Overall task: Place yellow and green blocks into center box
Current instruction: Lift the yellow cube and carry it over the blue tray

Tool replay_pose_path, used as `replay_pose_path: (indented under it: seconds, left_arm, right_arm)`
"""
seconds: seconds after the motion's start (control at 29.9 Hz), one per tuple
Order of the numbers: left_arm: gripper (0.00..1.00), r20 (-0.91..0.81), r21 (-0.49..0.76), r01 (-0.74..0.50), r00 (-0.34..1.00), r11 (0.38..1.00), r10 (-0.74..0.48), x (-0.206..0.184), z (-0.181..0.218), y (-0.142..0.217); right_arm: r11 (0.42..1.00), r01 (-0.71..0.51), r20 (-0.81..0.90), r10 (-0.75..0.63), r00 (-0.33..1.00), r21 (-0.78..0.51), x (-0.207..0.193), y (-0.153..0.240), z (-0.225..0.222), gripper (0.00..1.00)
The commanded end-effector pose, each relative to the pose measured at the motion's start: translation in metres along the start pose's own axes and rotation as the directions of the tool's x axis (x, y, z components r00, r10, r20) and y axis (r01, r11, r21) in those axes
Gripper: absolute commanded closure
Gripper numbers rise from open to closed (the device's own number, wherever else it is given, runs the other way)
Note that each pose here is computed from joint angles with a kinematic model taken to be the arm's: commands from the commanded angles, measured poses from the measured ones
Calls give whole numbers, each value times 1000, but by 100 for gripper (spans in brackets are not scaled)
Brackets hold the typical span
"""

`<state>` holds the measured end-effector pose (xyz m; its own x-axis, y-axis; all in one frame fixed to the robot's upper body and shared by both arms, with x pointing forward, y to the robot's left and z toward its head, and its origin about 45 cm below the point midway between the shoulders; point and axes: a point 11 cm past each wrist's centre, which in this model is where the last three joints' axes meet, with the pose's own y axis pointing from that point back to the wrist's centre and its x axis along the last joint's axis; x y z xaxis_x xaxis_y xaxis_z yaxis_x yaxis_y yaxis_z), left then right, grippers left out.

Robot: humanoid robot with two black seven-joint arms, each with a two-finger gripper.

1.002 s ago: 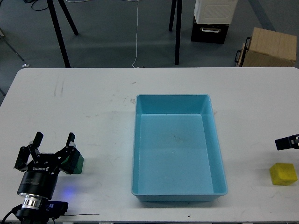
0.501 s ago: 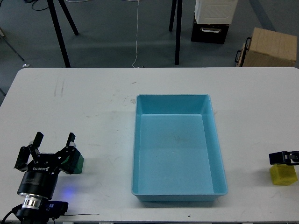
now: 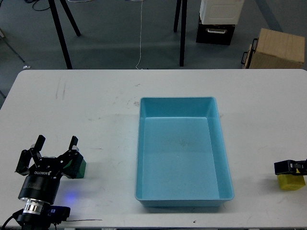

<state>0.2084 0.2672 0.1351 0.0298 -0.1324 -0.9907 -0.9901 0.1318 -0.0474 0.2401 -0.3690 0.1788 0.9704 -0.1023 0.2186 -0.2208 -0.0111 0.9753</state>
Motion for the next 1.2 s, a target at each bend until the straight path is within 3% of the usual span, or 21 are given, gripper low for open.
replay_pose_path:
  seconds: [0.0, 0.03, 0.1, 0.17, 0.23, 0.3, 0.47, 0.57, 0.63, 0.77, 0.87, 1.04, 1.17]
  left_arm:
    - [0, 4, -2, -5, 1000, 1000, 5, 2, 1, 0]
    - [0, 4, -1, -6, 1000, 1000, 6, 2, 1, 0]
    - [0, 5, -1, -9, 1000, 1000, 9, 3, 1, 0]
    - [0, 5, -3, -13, 1000, 1000, 13, 4, 2, 1]
    - [0, 6, -3, -13, 1000, 1000, 13, 4, 2, 1]
    - [0, 11, -1, -12, 1000, 1000, 12, 4, 1, 1]
    - [0, -1, -3, -7, 1000, 1000, 7, 5, -3, 0]
    - [0, 0, -3, -7, 1000, 1000, 7, 5, -3, 0]
    - [0, 0, -3, -8, 1000, 1000, 8, 5, -3, 0]
    - [0, 3, -2, -8, 1000, 1000, 8, 5, -4, 0]
    - [0, 3, -3, -12, 1000, 1000, 12, 6, -4, 2]
    - [0, 3, -6, -13, 1000, 1000, 13, 6, -3, 3]
    - [0, 3, -4, -15, 1000, 1000, 15, 6, -4, 3]
  right_arm:
    - [1000, 5, 1, -5, 1000, 23, -1, -5, -7, 18]
    - [1000, 5, 2, -5, 1000, 23, -2, -5, -8, 40]
    - [1000, 0, 2, 0, 1000, 26, 0, -5, -9, 60]
    - [1000, 0, 7, 0, 1000, 26, -1, -4, -7, 86]
    - [1000, -2, 12, 1, 1000, 24, -1, -3, -6, 96]
    - [1000, -9, 22, 8, 1000, 24, 0, -1, -4, 100]
    - [988, -131, 83, 124, 989, 82, 32, 27, -11, 100]
    - [948, -264, 119, 245, 962, 179, 75, 59, -40, 100]
    - [913, -302, 200, 253, 947, 274, 97, 82, -72, 100]
    - [850, -216, 237, 111, 965, 480, 107, 109, -167, 100]
    - [858, -110, 129, 52, 990, 501, 88, 93, -220, 99]
    - [919, -85, -17, 99, 995, 384, 64, 41, -241, 73]
    - [925, -118, -10, 130, 991, 360, 55, 23, -243, 25]
